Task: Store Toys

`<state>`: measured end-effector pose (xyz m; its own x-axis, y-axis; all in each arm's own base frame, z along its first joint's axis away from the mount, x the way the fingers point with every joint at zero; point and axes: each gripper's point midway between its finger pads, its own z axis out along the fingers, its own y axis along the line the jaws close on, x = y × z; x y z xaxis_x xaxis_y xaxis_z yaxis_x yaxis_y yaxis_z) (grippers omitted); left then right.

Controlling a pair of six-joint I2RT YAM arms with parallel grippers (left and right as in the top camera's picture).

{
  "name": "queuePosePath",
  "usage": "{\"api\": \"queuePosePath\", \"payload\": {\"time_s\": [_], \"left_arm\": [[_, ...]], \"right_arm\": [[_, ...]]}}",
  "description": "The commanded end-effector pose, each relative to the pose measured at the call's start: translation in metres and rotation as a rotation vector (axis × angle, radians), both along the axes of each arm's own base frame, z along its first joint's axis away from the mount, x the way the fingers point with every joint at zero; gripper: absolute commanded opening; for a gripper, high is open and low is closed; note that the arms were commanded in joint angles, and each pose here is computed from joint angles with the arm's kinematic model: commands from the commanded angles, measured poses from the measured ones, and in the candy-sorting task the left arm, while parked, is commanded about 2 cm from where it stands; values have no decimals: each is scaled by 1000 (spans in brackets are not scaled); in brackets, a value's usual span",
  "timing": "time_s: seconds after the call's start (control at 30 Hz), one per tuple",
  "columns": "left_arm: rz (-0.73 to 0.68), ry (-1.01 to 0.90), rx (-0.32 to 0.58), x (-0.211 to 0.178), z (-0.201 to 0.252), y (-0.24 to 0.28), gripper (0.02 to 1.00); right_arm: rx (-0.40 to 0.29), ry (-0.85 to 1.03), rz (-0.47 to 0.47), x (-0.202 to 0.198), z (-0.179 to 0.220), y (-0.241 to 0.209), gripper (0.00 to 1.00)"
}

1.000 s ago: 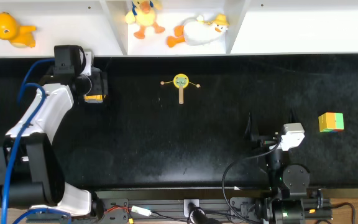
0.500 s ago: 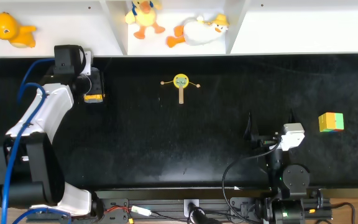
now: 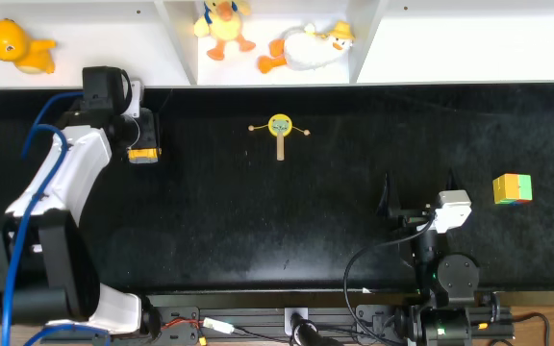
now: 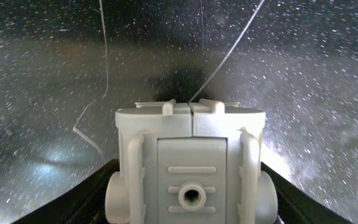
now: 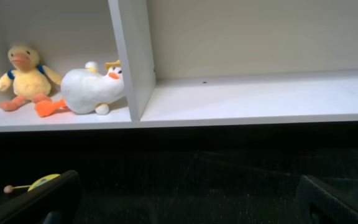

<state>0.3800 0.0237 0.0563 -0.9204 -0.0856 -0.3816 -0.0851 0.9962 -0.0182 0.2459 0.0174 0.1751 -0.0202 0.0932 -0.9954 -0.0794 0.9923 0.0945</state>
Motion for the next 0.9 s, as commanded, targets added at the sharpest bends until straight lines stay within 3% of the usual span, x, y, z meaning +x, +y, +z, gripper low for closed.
{"api": "queuePosePath", "payload": {"time_s": [0.03, 0.37, 0.9], "left_arm": [[8, -123, 14, 10, 49, 0, 421], [40, -228, 94, 13, 85, 11, 417], [9, -458, 160, 61, 118, 18, 364]], "right_arm": [[-5, 0, -11, 0, -4, -2, 996], [-5, 0, -11, 0, -4, -2, 993], [-5, 0, -11, 0, -4, -2, 996]]}}
